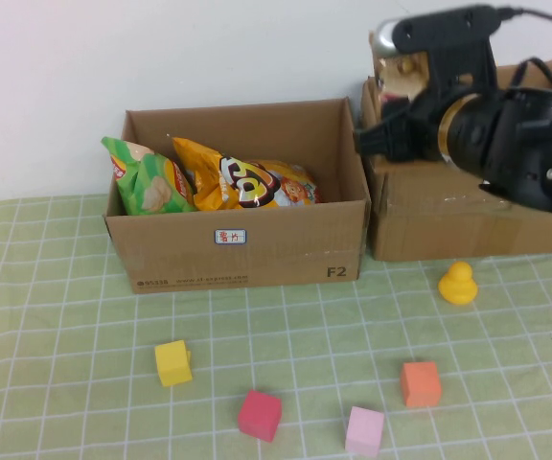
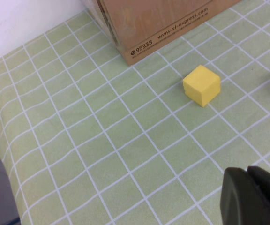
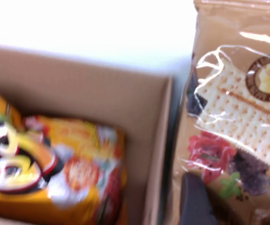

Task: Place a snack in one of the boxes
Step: Place the biscuit in the biscuit box

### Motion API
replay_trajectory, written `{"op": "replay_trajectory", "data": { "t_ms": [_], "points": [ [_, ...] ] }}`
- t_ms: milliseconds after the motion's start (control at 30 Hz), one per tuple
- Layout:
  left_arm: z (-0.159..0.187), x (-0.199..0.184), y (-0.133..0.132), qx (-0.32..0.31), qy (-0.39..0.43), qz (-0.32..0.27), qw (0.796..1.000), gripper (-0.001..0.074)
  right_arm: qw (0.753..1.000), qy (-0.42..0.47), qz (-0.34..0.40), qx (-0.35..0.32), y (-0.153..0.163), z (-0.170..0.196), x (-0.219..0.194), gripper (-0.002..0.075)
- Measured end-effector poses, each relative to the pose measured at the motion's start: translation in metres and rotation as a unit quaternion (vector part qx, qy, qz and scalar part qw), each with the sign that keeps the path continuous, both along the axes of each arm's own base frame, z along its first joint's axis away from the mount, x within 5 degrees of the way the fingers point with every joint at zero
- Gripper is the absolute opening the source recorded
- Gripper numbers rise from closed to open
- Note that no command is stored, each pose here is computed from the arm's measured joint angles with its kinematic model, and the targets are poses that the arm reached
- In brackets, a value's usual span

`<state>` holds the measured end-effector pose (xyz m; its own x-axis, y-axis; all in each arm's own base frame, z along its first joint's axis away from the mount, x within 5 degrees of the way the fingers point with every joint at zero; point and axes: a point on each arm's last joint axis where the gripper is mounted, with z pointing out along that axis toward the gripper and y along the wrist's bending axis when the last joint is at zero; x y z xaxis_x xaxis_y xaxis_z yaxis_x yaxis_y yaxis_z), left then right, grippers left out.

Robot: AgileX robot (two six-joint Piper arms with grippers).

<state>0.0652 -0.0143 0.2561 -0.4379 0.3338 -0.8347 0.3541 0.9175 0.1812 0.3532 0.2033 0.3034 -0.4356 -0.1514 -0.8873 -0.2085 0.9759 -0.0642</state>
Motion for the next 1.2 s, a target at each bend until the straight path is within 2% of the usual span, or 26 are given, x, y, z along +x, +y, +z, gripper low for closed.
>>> {"op": "replay_trajectory", "data": {
  "t_ms": [167, 267, 433, 667, 867, 1033, 1200],
  "points": [
    [0.000, 0.000, 0.000, -0.001, 0.000, 0.000, 1.000, -0.0001, 0.996, -0.072, 0.008, -0.050, -0.002, 0.009, 0.006, 0.0374],
    [0.000, 0.000, 0.000, -0.002, 0.001, 0.000, 1.000, -0.0001, 0.990, -0.110, -0.012, -0.087, -0.005, 0.009, 0.012, 0.0374],
    [0.000, 0.000, 0.000, -0.002, 0.001, 0.000, 1.000, -0.0001, 0.983, -0.131, -0.121, -0.049, -0.025, 0.003, 0.024, 0.0374],
    [0.000, 0.000, 0.000, -0.002, 0.001, 0.000, 1.000, -0.0001, 0.972, -0.108, -0.209, -0.002, -0.060, -0.028, 0.057, 0.0374],
    [0.000, 0.000, 0.000, -0.002, 0.001, 0.000, 1.000, -0.0001, 0.974, -0.091, -0.207, 0.010, -0.068, -0.046, 0.083, 0.0374],
    [0.000, 0.000, 0.000, -0.001, 0.001, -0.001, 1.000, -0.0001, 0.977, -0.097, -0.189, 0.031, -0.066, -0.044, 0.100, 0.0385],
    [0.000, 0.000, 0.000, -0.001, 0.001, -0.001, 1.000, -0.0001, 0.980, -0.104, -0.163, 0.050, -0.058, -0.038, 0.110, 0.0488]
  ]
}}
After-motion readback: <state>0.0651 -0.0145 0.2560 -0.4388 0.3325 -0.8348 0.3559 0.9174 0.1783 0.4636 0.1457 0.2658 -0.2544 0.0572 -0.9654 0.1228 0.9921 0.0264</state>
